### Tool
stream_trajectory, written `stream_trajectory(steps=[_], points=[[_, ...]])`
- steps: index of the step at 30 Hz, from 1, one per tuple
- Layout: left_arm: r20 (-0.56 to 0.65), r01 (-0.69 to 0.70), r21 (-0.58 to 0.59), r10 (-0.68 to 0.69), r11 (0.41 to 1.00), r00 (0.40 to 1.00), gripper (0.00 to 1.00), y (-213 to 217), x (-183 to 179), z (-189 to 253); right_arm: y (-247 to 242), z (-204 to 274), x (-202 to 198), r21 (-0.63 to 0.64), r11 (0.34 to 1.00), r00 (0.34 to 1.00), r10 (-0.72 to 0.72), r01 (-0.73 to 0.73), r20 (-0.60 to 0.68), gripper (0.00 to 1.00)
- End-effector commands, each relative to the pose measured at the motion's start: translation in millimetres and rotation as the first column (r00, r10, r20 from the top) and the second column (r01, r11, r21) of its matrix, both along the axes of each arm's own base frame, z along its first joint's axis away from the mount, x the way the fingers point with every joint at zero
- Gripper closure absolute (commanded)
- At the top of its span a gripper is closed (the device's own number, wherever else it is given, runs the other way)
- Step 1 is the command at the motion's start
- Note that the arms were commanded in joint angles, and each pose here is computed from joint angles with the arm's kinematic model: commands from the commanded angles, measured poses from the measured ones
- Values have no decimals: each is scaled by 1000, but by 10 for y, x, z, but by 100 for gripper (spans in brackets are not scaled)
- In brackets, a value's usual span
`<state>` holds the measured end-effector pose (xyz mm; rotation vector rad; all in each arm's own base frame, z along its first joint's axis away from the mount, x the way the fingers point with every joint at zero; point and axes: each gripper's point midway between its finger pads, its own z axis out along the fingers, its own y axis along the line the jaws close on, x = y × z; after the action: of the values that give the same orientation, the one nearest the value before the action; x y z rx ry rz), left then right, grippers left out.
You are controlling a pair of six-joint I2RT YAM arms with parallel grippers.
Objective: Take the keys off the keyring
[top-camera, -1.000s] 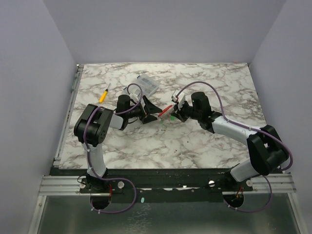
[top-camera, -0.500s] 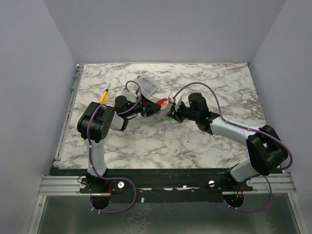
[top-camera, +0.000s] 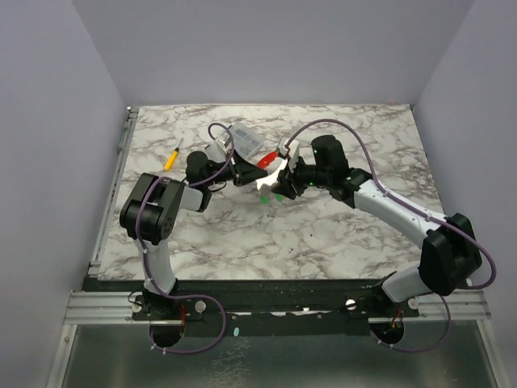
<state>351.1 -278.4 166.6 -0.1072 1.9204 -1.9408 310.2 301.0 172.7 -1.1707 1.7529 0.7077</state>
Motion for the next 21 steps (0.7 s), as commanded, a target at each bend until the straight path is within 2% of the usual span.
stream_trajectory(steps=[1,3,5,7,10,13,18,21], points=[[166,33,116,-53,993,985,100,-21,-18,162,-110,357,-326,29,998,993,63,-61,-96,41],[202,14,201,-55,979,978,100,-9,10,142,-177,505,-333,46,997,993,64,-59,-102,29],[246,-5,264,-62,965,967,100,13,32,168,-258,646,-319,75,996,991,61,-52,-117,23],[288,-28,341,-76,940,955,100,49,61,163,-345,788,-315,108,993,990,60,-46,-131,19],[349,-53,492,-141,869,927,100,110,54,148,-485,976,-271,154,988,991,32,-12,-126,13],[407,-75,572,-203,816,890,100,167,-15,229,-547,1064,-250,165,986,993,-3,23,-120,8],[544,-128,628,-315,768,778,100,263,-179,487,-614,1076,-348,149,988,995,42,-29,-87,3],[612,-139,657,-416,741,673,100,289,-327,630,-611,1077,-378,159,986,994,67,-53,-82,0]])
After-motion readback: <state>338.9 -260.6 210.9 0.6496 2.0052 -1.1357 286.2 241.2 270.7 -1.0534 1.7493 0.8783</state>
